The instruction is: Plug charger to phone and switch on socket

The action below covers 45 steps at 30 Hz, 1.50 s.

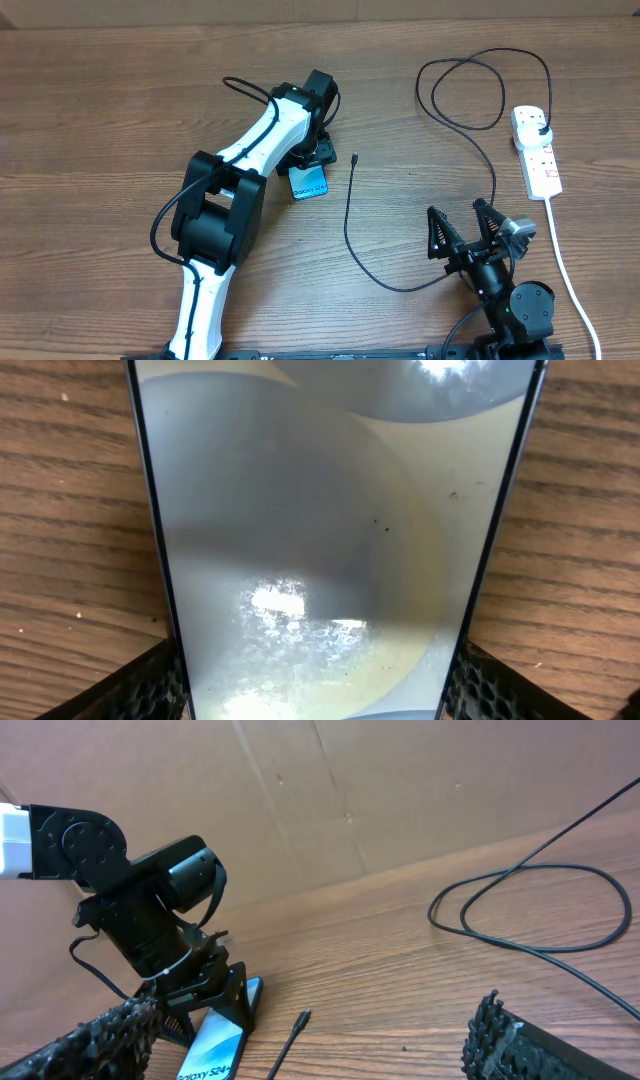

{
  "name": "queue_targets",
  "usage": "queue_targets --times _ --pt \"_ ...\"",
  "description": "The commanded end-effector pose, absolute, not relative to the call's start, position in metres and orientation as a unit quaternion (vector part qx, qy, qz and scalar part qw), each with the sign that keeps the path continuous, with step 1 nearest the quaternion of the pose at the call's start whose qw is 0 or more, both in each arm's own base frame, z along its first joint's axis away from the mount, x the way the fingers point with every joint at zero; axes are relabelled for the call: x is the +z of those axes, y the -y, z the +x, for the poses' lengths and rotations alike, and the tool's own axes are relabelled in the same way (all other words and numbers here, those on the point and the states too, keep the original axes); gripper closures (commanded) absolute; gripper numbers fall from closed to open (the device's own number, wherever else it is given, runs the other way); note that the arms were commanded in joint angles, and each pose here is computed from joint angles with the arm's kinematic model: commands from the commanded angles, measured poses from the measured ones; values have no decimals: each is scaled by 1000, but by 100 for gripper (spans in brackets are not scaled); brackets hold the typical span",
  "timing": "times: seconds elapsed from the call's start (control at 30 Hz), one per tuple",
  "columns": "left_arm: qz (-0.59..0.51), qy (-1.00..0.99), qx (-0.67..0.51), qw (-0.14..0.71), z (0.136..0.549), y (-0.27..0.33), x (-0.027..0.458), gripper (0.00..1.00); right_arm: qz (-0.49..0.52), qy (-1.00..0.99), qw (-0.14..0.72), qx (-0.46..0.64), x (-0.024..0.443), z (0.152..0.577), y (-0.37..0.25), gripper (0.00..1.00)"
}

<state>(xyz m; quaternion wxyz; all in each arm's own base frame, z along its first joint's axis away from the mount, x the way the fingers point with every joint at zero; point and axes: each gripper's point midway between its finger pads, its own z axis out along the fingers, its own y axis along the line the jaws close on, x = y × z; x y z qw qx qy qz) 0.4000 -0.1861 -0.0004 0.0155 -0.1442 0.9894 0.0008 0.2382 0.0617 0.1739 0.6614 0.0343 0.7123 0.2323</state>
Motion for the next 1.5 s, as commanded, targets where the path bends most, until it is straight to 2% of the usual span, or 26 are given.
queue_targets --times 0.0,0.43,0.83,1.0,1.2,1.47 --pt "-148 -988 27 -39 378 173 -28 96 39 -712 662 231 171 239 -60 0" --pt "-149 -988 17 -46 388 183 23 96 39 -712 662 231 171 239 -60 0" --pt "-144 -984 -82 -73 390 220 55 96 45 -711 664 226 172 240 -57 0" --pt "-143 -977 -125 -99 384 236 60 96 40 -707 627 325 175 231 -82 0" --pt "-143 -970 -158 -120 379 248 65 96 -2 -696 522 493 184 198 -130 0" --pt "-144 -965 -175 -131 376 254 68 96 -36 -696 493 521 183 185 -143 0"
